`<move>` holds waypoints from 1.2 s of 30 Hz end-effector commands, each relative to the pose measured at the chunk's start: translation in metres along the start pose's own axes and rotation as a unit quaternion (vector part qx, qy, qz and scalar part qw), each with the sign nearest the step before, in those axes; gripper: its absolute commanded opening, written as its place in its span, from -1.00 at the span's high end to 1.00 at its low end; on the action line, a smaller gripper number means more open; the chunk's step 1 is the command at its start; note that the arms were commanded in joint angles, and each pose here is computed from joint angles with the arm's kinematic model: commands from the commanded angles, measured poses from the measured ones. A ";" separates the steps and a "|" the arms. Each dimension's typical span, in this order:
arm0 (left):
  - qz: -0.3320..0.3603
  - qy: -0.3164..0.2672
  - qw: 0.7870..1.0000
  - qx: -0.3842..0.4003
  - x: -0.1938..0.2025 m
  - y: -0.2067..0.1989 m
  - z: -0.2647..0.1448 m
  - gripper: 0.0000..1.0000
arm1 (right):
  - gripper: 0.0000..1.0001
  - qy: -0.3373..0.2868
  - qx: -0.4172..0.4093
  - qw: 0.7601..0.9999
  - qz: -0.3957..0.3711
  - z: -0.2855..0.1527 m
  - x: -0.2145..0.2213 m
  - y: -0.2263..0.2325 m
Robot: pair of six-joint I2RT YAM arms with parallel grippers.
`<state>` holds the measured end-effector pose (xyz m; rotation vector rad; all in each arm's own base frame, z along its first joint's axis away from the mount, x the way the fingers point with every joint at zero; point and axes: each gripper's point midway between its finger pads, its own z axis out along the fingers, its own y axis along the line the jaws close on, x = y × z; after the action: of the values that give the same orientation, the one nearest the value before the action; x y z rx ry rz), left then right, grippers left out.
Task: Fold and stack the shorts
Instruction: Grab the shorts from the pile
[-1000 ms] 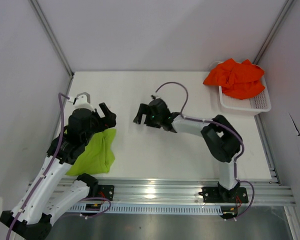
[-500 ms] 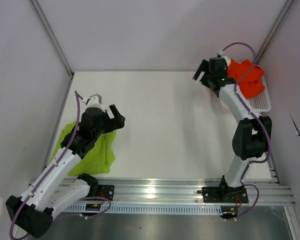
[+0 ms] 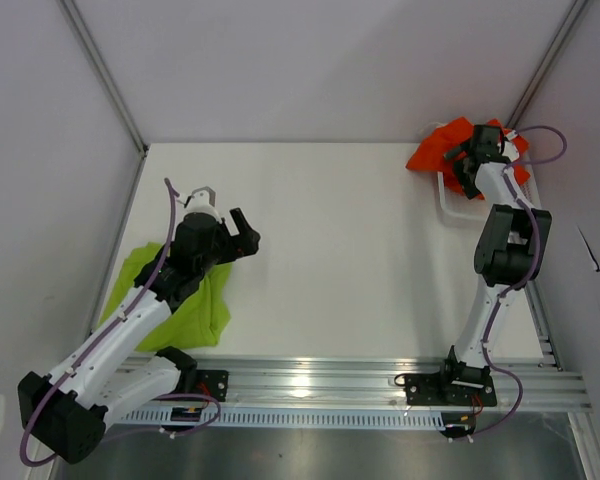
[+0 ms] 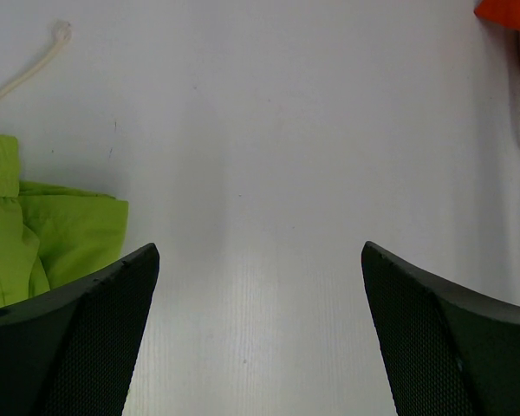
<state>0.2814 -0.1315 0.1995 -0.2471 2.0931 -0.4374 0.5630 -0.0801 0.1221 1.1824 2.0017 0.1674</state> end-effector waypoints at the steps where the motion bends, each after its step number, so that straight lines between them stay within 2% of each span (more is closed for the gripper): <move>1: -0.010 -0.009 1.000 0.003 -0.002 -0.006 0.007 -0.98 | -0.99 -0.042 -0.029 0.998 0.046 -0.003 -0.023 0.031; 5: -0.011 -0.009 1.000 -0.003 0.002 -0.004 0.010 -0.98 | -0.97 -0.052 -0.050 0.994 0.077 0.023 -0.030 0.039; 6: -0.011 -0.011 1.000 -0.007 0.002 -0.002 0.011 -0.98 | -0.69 -0.050 -0.056 0.993 0.091 0.028 -0.031 0.041; 8: -0.009 -0.014 1.000 -0.011 -0.001 -0.002 0.010 -0.98 | 0.14 -0.040 -0.071 0.991 0.105 0.044 -0.031 0.042; 9: -0.008 -0.013 1.000 -0.014 -0.001 0.000 0.010 -0.98 | 0.49 -0.037 -0.079 0.989 0.116 0.047 -0.032 0.043; 10: -0.007 -0.016 1.000 -0.017 -0.003 0.000 0.009 -0.98 | 0.94 -0.037 -0.093 0.986 0.131 0.045 -0.035 0.049; 11: -0.007 -0.016 1.000 -0.018 -0.004 0.001 0.009 -0.98 | 1.00 -0.044 -0.098 0.985 0.134 0.043 -0.042 0.050; 13: -0.005 -0.018 1.000 -0.018 -0.006 -0.001 0.008 -0.98 | 1.00 -0.085 -0.113 0.985 0.100 0.031 -0.059 0.059; 15: -0.006 -0.019 1.000 -0.015 -0.007 -0.002 0.005 -0.98 | 1.00 -0.139 -0.119 0.979 0.084 0.005 -0.088 0.073; 18: -0.006 -0.020 1.000 -0.008 -0.008 -0.006 0.003 -0.98 | 1.00 -0.183 -0.163 0.968 0.058 -0.037 -0.128 0.095; 20: -0.004 -0.017 1.000 -0.005 -0.005 -0.007 0.002 -0.98 | 1.00 -0.190 -0.246 0.950 0.025 -0.081 -0.145 0.134; 21: -0.003 -0.017 1.000 -0.003 -0.005 -0.008 0.001 -0.98 | 1.00 -0.166 -0.333 0.928 -0.007 -0.111 -0.140 0.166; 22: -0.002 -0.016 1.000 -0.002 -0.003 -0.008 0.001 -0.98 | 1.00 -0.159 -0.381 0.910 -0.027 -0.139 -0.139 0.185; 23: -0.003 -0.017 1.000 0.000 -0.003 -0.009 0.000 -0.98 | 1.00 -0.150 -0.422 0.893 -0.050 -0.163 -0.134 0.200; 24: -0.003 -0.017 1.000 0.003 -0.003 -0.011 -0.001 -0.98 | 1.00 -0.134 -0.498 0.852 -0.088 -0.214 -0.125 0.221; 26: -0.005 -0.023 1.000 0.009 -0.004 -0.012 -0.004 -0.98 | 1.00 -0.116 -0.557 0.813 -0.123 -0.270 -0.105 0.242; 27: -0.005 -0.023 1.000 0.010 -0.004 -0.012 -0.006 -0.98 | 1.00 -0.107 -0.592 0.783 -0.158 -0.314 -0.093 0.247; 30: -0.004 -0.032 0.999 0.010 -0.008 -0.010 -0.012 -0.98 | 1.00 -0.073 -0.635 0.740 -0.209 -0.380 -0.052 0.258; 32: -0.003 -0.037 0.999 0.009 -0.010 -0.008 -0.016 -0.98 | 1.00 -0.027 -0.665 0.707 -0.238 -0.432 -0.012 0.252; 33: -0.003 -0.039 0.999 0.007 -0.011 -0.007 -0.017 -0.98 | 1.00 -0.013 -0.655 0.714 -0.246 -0.425 0.004 0.244; 35: -0.002 -0.048 0.999 0.008 -0.017 -0.008 -0.022 -0.98 | 1.00 -0.016 -0.670 0.698 -0.253 -0.464 0.021 0.231; 36: -0.003 -0.050 0.999 0.006 -0.018 -0.007 -0.024 -0.98 | 1.00 0.002 -0.665 0.702 -0.255 -0.454 0.037 0.221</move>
<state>0.2716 -0.1315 0.2132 -0.2447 2.0332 -0.4384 0.4439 0.1765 0.5161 -0.1615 1.4654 1.0614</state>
